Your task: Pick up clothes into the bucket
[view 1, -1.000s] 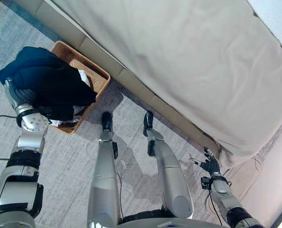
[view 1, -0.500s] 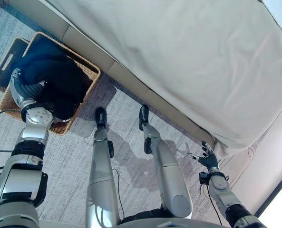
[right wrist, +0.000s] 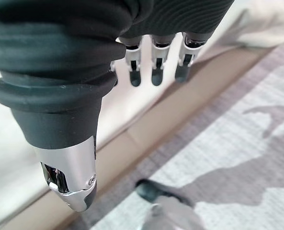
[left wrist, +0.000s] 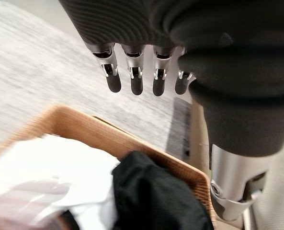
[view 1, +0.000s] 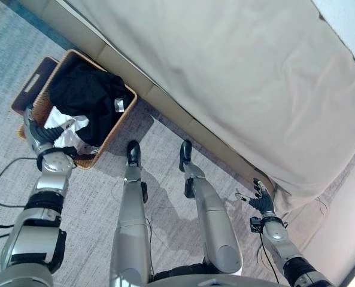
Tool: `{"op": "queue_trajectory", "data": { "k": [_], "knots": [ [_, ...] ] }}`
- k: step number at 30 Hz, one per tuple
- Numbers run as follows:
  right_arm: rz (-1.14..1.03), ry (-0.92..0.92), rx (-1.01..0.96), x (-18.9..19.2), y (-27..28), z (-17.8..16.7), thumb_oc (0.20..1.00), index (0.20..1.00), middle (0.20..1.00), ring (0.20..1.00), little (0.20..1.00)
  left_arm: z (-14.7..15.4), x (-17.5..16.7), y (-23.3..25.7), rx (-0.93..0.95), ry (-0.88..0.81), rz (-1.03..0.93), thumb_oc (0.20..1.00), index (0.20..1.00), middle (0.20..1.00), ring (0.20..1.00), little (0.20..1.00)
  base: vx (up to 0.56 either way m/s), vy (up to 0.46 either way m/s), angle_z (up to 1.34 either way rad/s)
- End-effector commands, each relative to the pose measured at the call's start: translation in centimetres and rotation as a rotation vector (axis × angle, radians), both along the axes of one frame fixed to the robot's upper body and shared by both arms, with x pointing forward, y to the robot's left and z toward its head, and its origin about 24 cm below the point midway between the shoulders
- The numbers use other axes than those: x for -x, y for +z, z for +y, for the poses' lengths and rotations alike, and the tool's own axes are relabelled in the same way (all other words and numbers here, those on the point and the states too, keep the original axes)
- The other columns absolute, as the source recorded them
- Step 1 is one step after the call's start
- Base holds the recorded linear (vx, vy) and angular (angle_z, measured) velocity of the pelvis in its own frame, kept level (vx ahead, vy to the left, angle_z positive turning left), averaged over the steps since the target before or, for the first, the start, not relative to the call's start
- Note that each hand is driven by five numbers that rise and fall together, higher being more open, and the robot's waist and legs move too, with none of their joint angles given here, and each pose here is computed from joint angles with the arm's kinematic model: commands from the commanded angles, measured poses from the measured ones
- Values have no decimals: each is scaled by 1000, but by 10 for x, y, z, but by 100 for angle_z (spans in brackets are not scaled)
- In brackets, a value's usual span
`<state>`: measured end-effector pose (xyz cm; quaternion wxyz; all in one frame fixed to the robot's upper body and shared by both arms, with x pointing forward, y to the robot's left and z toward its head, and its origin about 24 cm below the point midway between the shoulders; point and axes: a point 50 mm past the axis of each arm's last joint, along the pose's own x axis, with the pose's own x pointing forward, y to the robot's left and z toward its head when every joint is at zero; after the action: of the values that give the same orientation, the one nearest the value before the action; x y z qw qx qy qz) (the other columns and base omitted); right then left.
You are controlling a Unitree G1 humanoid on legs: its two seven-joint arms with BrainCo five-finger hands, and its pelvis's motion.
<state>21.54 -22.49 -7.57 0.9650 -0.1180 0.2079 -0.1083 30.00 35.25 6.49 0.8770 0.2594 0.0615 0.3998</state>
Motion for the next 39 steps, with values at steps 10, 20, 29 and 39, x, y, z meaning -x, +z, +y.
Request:
{"op": "queue_trajectory", "data": {
  "k": [10,20,29,39],
  "knots": [
    [91,-58,100,17,-8,-31,1000,1000,1000,1000,1000,-74,38,-91,357,-236,51,1000,1000,1000,1000,1000,34,-41,15],
    [266,-22,70,51,-35,-28,1000,1000,1000,1000,1000,-129,86,-146,622,-456,226,1000,1000,1000,1000,1000,86,-93,2],
    [424,42,-11,76,-56,-17,1000,1000,1000,1000,1000,-144,142,-197,729,-448,562,1000,1000,1000,1000,1000,83,-60,-12],
    [541,61,-92,103,-72,-3,1000,1000,1000,1000,1000,-158,185,-221,809,-433,757,1000,1000,1000,1000,1000,48,-17,-9]
  ]
}}
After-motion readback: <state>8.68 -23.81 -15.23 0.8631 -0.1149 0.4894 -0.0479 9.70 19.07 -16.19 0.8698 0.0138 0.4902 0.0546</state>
